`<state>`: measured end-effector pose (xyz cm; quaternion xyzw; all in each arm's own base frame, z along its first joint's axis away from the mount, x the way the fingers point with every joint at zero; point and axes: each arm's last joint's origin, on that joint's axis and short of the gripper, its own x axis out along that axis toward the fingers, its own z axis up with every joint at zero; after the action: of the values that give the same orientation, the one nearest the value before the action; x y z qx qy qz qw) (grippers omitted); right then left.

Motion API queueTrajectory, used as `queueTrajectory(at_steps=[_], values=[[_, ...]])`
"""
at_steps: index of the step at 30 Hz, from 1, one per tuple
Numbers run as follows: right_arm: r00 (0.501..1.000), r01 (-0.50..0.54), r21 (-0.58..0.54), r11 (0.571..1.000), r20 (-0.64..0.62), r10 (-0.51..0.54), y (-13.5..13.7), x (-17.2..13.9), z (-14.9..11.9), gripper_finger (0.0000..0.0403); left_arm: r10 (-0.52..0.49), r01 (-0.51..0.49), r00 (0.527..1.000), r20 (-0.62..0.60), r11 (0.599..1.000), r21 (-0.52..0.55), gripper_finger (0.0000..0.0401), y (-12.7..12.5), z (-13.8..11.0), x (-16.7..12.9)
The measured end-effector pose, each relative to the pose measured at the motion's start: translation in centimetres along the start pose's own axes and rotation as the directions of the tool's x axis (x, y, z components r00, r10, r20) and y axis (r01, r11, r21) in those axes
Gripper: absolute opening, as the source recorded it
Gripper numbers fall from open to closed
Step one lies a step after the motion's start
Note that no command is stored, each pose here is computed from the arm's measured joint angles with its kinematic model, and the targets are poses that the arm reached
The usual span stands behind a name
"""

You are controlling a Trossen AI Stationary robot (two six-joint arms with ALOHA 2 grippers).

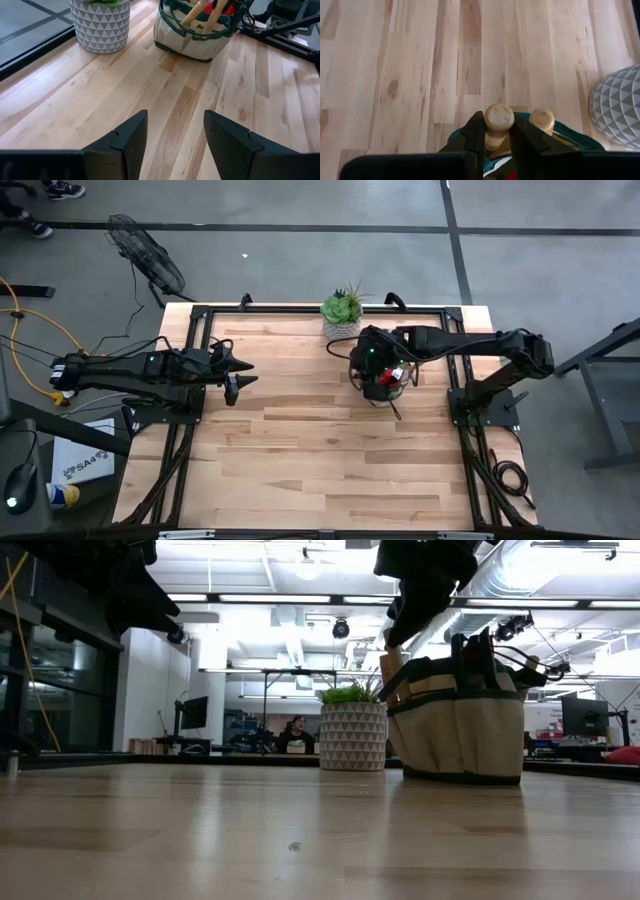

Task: Pick & Place Garden tools in Gardening bag
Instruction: Return to Home Position

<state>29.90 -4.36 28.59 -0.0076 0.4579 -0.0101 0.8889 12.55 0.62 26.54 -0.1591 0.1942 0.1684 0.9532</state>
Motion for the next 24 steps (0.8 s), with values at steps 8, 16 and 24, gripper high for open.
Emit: queueTrajectory(at_steps=[8, 16, 24], values=[[1.000, -0.007, -0.040, 0.999, 0.029, 0.008, -0.1, -1.1, 0.0, 0.0050, -0.001, 0.001, 1.000, 0.000, 1.000, -0.007, 0.0189, 0.0, 0.0, 0.0], [0.997, -0.077, -0.078, 0.994, -0.031, 0.075, -1.0, -1.7, -1.0, 0.0050, -0.071, 0.071, 0.997, -0.029, 0.997, -0.004, 0.0189, -0.2, -0.1, 0.0], [0.996, -0.071, -0.094, 0.993, -0.054, 0.067, -1.7, -1.8, -1.4, 0.0050, -0.104, 0.104, 0.995, -0.002, 0.995, -0.009, 0.0189, -0.3, 0.2, -0.3]])
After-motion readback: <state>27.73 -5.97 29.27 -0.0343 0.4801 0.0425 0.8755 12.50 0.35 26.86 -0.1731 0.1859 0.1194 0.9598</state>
